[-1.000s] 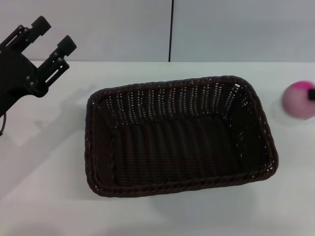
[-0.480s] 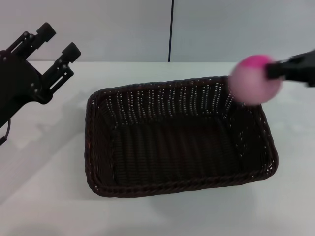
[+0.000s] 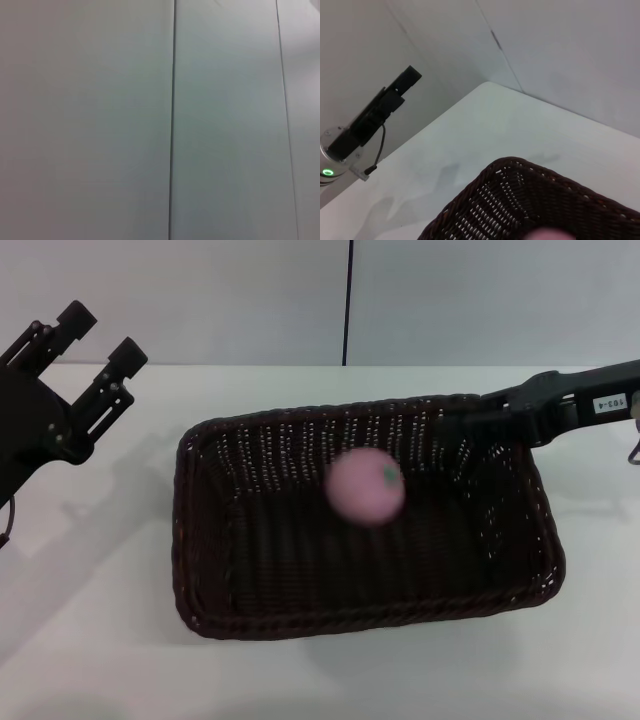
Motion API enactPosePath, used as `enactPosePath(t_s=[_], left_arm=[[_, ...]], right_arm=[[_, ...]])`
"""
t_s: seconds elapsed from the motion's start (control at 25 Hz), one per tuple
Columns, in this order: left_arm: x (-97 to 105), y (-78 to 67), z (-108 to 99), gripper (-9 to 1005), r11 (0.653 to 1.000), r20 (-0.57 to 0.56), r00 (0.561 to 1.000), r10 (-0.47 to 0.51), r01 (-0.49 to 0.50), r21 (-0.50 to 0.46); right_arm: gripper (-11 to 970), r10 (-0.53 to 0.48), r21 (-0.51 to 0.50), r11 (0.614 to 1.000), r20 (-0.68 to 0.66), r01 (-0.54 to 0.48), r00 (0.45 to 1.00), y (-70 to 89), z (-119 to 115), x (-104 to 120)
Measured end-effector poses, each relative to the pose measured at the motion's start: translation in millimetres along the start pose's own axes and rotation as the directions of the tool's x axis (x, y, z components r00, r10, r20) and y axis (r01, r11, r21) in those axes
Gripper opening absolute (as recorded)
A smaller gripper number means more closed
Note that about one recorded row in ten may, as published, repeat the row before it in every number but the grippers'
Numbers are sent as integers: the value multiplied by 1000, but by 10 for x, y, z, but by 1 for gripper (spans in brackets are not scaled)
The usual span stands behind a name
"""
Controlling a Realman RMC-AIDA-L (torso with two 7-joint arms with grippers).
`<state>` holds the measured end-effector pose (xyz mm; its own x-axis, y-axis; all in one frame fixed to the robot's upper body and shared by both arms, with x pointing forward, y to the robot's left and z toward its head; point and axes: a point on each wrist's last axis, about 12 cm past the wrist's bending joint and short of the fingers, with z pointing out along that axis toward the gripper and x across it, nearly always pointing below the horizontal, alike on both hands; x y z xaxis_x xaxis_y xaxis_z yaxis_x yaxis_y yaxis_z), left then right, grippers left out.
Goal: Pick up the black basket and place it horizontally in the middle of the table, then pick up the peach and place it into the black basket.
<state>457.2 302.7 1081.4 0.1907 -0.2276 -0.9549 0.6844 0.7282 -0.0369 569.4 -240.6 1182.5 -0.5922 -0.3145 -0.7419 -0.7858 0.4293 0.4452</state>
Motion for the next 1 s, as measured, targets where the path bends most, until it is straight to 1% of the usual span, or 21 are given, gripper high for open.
enactPosePath(t_s=[0.16, 0.24, 0.28, 0.32, 0.36, 0.44, 0.48, 0.52, 0.56, 0.6, 0.64, 0.68, 0.72, 0.76, 0.8, 0.84, 0.88, 0.92, 0.96, 1.0], left_arm=[[0, -1, -6, 638, 1000, 2, 1000, -2, 2, 3], [0, 3, -14, 638, 1000, 0, 1000, 0, 0, 1], [0, 3, -14, 639, 1000, 0, 1000, 0, 0, 1], [-6, 24, -58, 639, 1000, -1, 1000, 15, -15, -16], [-12, 41, -101, 639, 999, -1, 1000, 24, -24, -35], [-18, 58, -140, 639, 998, -2, 999, 32, -32, -52], [-25, 92, -206, 640, 995, -1, 999, 42, -42, -86], [-23, 152, -337, 640, 987, -5, 999, 48, -48, -155], [-23, 152, -337, 640, 987, -5, 999, 48, -48, -155], [-14, 202, -436, 640, 976, -11, 999, 47, -48, -210], [-14, 202, -436, 641, 976, -11, 999, 47, -48, -210], [-1, 230, -506, 641, 967, -16, 999, 43, -45, -249], [11, 317, -705, 641, 928, -12, 999, 35, -36, -371], [11, 317, -705, 641, 928, -12, 999, 35, -36, -371], [11, 317, -705, 641, 928, -12, 999, 35, -36, -371], [11, 317, -705, 641, 928, -12, 999, 35, -36, -371], [27, 332, -791, 641, 904, -9, 999, 34, -35, -426], [27, 332, -791, 641, 904, -9, 999, 34, -35, -426], [105, 324, -929, 640, 854, -20, 999, 32, -38, -519], [105, 324, -929, 640, 854, -20, 999, 32, -38, -519]], right_arm=[[344, -2, 8, 1000, 11, 2, 1000, -18, -23, 45], [423, -1, 27, 1000, 46, -1, 999, -42, -102, 86], [463, -3, 38, 999, 76, 1, 997, -56, -160, 116], [502, -13, 69, 998, 173, 1, 985, -98, -328, 207], [527, -13, 69, 998, 173, 1, 985, -98, -328, 207], [578, -43, 107, 994, 310, 10, 950, -144, -520, 354], [603, -55, 123, 992, 388, 7, 920, -166, -611, 458], [629, -104, 176, 984, 561, 5, 821, -199, -793, 729], [654, -104, 176, 984, 561, 5, 821, -199, -793, 729], [679, -139, 211, 978, 642, 0, 754, -207, -868, 876], [705, -163, 242, 970, 706, -18, 690, -209, -913, 1038], [730, -209, 288, 957, 766, -33, 607, -197, -948, 1199], [739, -294, 380, 919, 837, -103, 461, -155, -948, 1537], [748, -294, 380, 919, 837, -103, 461, -155, -948, 1537], [756, -337, 423, 895, 847, -139, 411, -128, -916, 1679], [765, -368, 455, 874, 849, -171, 380, -102, -879, 1792], [774, -393, 482, 851, 848, -209, 356, -68, -819, 1911], [783, -428, 523, 803, 840, -285, 335, 1, -697, 2112], [783, -428, 523, 803, 840, -285, 335, 1, -697, 2112], [783, -447, 546, 777, 829, -313, 337, 30, -639, 2184]])
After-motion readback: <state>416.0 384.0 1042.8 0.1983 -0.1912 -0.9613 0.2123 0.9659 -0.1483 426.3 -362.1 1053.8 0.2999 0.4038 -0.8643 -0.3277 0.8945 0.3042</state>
